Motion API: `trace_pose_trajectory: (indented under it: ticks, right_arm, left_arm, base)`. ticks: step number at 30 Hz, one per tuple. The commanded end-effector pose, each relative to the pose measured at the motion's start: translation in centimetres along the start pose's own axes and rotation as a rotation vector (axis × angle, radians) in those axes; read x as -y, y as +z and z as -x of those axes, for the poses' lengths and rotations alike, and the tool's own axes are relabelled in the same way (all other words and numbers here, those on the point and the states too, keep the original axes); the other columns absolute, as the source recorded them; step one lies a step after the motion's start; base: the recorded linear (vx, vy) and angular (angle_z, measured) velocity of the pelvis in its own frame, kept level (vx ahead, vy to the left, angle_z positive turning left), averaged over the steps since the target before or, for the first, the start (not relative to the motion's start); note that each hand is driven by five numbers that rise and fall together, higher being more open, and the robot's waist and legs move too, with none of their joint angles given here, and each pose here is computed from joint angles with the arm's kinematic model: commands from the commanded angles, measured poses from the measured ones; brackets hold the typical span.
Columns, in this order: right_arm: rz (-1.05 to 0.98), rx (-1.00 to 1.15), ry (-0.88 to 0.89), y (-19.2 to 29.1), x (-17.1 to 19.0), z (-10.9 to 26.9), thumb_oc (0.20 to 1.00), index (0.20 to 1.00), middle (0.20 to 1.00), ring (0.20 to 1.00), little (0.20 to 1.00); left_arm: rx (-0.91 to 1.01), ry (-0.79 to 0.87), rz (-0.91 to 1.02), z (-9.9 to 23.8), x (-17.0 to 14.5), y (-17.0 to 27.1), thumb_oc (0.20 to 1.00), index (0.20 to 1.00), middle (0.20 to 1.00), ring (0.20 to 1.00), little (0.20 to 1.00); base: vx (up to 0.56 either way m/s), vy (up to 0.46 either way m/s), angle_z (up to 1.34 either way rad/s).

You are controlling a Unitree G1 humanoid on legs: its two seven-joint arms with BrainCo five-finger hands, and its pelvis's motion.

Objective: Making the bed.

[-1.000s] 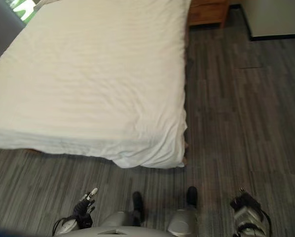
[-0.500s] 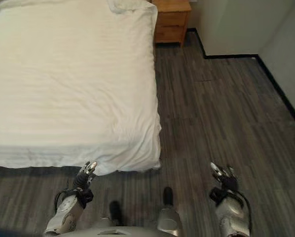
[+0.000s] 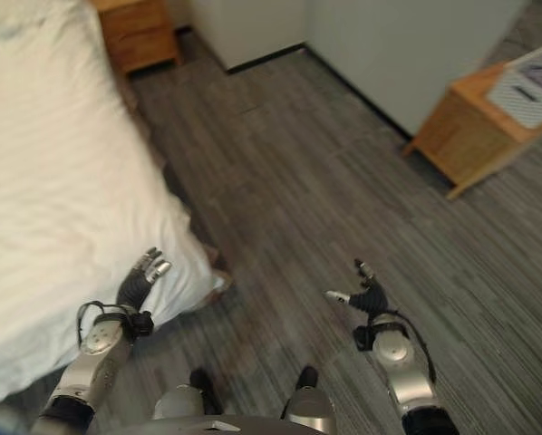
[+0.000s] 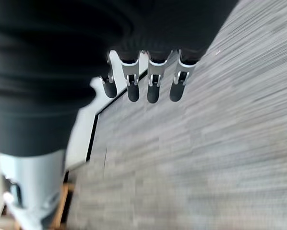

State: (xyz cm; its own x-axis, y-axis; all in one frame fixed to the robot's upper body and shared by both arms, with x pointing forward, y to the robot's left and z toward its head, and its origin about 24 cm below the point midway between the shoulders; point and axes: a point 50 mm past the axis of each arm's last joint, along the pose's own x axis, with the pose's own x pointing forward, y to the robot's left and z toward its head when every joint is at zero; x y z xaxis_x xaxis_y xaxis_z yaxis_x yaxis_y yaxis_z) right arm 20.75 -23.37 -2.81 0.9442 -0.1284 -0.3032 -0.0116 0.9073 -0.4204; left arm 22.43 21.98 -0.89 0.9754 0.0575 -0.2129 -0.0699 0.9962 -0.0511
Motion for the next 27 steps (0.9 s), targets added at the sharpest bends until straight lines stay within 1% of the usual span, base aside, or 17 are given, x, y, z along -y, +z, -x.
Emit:
trace_pose_trajectory:
  ticks: [1, 2, 3, 4, 5, 9, 17, 21, 23, 27]
  right_arm:
    - [0.04, 0.187, -0.055, 3.9, 2.3, -1.1, 1.0, 1.0, 1.0, 1.0, 1.0]
    - [0.041, 0.186, -0.056, 3.9, 2.3, -1.1, 1.0, 1.0, 1.0, 1.0, 1.0]
    - [0.036, 0.216, -0.039, 4.6, 1.9, -1.2, 1.0, 1.0, 1.0, 1.0, 1.0]
    - [0.036, 0.216, -0.039, 4.6, 1.9, -1.2, 1.0, 1.0, 1.0, 1.0, 1.0]
    - [0.034, 0.23, -0.023, 5.0, 1.3, -1.3, 1.0, 1.0, 1.0, 1.0, 1.0]
    - [0.021, 0.234, -0.017, 5.1, 1.1, -1.5, 1.0, 1.0, 1.0, 1.0, 1.0]
    - [0.066, 0.268, -0.022, 6.1, 0.9, -1.9, 1.0, 1.0, 1.0, 1.0, 1.0]
    - [0.065, 0.259, -0.017, 5.7, 0.1, -1.3, 1.0, 1.0, 1.0, 1.0, 1.0]
    - [0.105, 0.262, -0.006, 5.7, -0.2, -1.2, 1.0, 1.0, 1.0, 1.0, 1.0]
    - [0.084, 0.26, -0.014, 5.6, -0.3, -0.9, 1.0, 1.0, 1.0, 1.0, 1.0]
  left_arm:
    - [0.071, -0.064, 0.049, -0.5, 3.0, 0.6, 1.0, 1.0, 1.0, 1.0, 1.0]
    - [0.072, -0.065, 0.05, -0.5, 3.0, 0.6, 1.0, 1.0, 1.0, 1.0, 1.0]
    - [0.086, -0.051, 0.094, -0.9, 3.8, 0.8, 1.0, 1.0, 1.0, 1.0, 1.0]
    - [0.086, -0.051, 0.094, -0.9, 3.8, 0.8, 1.0, 1.0, 1.0, 1.0, 1.0]
    - [0.075, -0.029, 0.136, -1.1, 4.3, 0.4, 1.0, 1.0, 1.0, 1.0, 1.0]
    - [0.033, -0.06, 0.167, -0.8, 5.4, -0.6, 1.0, 1.0, 1.0, 1.0, 1.0]
    - [-0.016, -0.088, 0.208, -0.9, 6.8, -1.4, 1.0, 1.0, 1.0, 1.0, 1.0]
    - [-0.028, -0.098, 0.177, -1.0, 7.0, -1.5, 1.0, 1.0, 1.0, 1.0, 1.0]
    - [-0.013, -0.111, 0.132, -1.3, 7.2, -1.0, 1.0, 1.0, 1.0, 1.0, 1.0]
    - [0.014, -0.108, 0.112, -1.5, 7.1, -0.2, 1.0, 1.0, 1.0, 1.0, 1.0]
  base:
    - [-0.04, -0.117, -0.99]
    - [-0.14, -0.123, -0.78]
    - [-0.12, -0.081, -0.67]
    - [-0.13, -0.176, -0.9]
    - [0.01, -0.147, -0.92]
    - [0.1, -0.129, -1.28]
    - [0.23, -0.038, -0.33]
    - [0.41, 0.024, -0.6]
    - [0.32, 0.12, -0.48]
    - [0.25, 0.13, 0.01]
